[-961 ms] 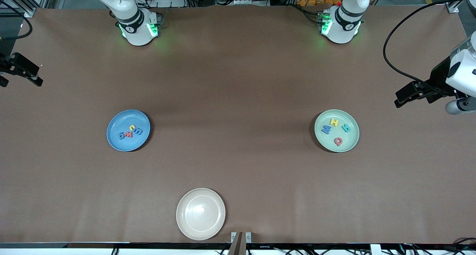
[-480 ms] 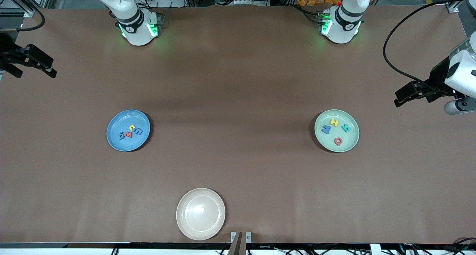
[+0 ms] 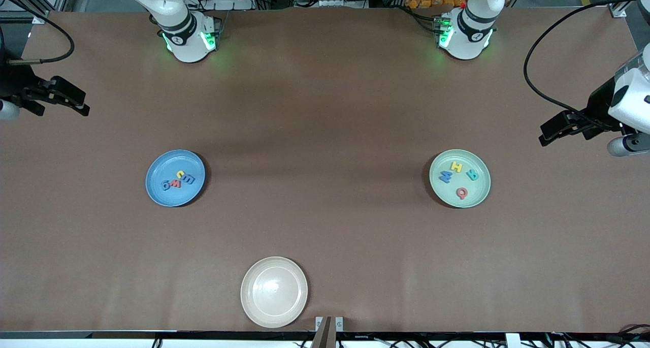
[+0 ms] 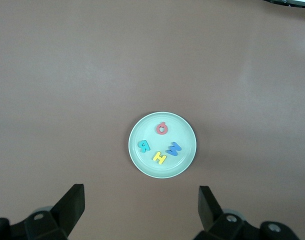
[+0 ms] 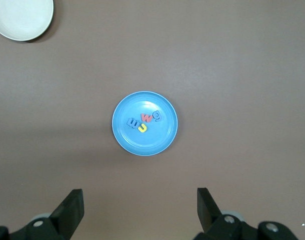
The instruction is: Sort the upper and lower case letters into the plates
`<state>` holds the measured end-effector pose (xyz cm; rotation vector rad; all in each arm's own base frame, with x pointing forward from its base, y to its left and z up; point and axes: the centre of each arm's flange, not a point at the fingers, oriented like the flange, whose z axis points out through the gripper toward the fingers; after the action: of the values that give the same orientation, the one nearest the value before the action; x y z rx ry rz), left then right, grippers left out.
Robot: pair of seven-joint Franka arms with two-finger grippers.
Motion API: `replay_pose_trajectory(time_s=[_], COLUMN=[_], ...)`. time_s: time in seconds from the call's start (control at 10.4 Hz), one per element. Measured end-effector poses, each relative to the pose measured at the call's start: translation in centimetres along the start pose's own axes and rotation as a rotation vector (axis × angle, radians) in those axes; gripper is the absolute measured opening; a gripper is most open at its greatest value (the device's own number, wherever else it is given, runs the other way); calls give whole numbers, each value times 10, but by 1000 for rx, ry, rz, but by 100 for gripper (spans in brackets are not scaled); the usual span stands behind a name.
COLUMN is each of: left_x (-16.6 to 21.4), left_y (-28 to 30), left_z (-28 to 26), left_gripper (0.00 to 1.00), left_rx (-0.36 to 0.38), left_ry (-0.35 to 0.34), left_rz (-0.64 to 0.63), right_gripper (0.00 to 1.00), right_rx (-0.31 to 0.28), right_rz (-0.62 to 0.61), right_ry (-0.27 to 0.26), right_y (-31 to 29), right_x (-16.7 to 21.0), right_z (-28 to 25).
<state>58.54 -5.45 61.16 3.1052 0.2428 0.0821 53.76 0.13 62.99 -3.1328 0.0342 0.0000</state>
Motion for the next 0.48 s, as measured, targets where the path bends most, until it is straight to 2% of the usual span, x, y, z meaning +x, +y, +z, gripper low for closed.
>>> replay_pose_trajectory(time_s=[0.29,0.48], left_x=[0,-2], left_y=[0,6], left_z=[0,0], left_gripper=[100,100], left_rx=[4,26], left_ry=[1,5], left_rz=[14,88], right_gripper=[100,100], right_rx=[1,1], right_rz=[-3,-5], right_ry=[-3,1], right_y=[0,-1], right_x=[1,1], right_z=[1,-1])
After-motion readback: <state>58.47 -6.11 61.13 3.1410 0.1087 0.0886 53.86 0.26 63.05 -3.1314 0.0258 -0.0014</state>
